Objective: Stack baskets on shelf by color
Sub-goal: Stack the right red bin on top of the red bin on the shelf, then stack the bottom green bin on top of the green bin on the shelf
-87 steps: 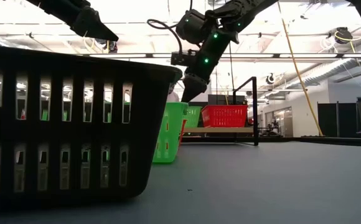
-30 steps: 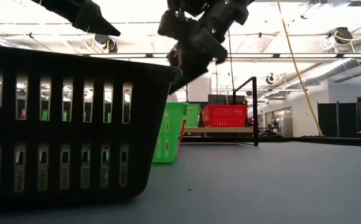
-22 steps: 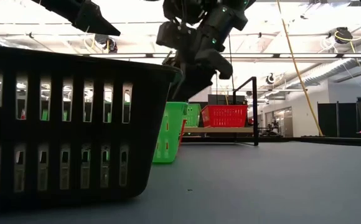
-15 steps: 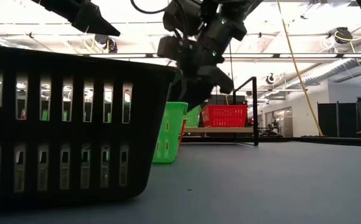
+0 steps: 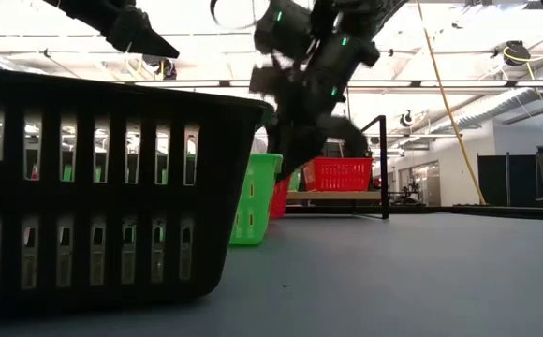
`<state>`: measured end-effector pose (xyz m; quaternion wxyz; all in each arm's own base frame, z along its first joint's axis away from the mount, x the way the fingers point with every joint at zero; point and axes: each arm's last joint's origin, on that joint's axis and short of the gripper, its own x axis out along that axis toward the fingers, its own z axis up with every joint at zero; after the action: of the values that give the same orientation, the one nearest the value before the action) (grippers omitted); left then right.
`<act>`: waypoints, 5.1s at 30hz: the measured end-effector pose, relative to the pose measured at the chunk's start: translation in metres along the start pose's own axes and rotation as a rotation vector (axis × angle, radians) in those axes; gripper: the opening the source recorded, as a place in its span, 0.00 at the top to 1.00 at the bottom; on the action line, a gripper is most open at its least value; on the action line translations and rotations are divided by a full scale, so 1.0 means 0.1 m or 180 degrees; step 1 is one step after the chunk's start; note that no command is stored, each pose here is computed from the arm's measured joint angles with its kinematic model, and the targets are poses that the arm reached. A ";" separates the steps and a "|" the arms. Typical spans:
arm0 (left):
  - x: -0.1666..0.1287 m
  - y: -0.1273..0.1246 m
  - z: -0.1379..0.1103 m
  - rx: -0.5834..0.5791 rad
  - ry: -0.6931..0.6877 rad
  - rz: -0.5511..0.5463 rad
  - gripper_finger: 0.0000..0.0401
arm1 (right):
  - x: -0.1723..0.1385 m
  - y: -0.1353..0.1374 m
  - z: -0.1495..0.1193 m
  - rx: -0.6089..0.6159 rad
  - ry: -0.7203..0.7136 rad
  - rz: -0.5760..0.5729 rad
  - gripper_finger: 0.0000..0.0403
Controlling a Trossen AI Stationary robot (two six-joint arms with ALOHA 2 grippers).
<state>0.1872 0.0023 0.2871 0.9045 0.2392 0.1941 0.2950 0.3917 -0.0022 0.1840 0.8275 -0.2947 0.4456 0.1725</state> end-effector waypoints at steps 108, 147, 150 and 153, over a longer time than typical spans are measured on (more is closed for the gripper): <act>0.05 0.05 -0.04 -0.0021 0.0113 0.0063 0.58 | -0.77 -0.55 -0.66 0.1614 0.0915 -0.0950 0.75; 0.04 0.01 -0.17 -0.0222 0.0441 -0.0035 0.58 | -0.49 -0.12 -0.24 0.1868 -0.1326 -0.0980 0.75; 0.07 0.00 -0.17 -0.0378 0.0447 -0.0087 0.58 | -0.49 0.01 -0.09 0.1741 -0.1700 -0.0362 0.75; 0.07 0.00 -0.17 -0.0616 0.0424 -0.0147 0.58 | -0.51 0.15 0.04 0.1490 -0.1952 0.0107 0.75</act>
<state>0.1842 0.0120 0.2718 0.9150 0.1261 0.2300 0.3067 0.3587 0.0106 0.2233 0.9643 -0.0253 0.2095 0.1598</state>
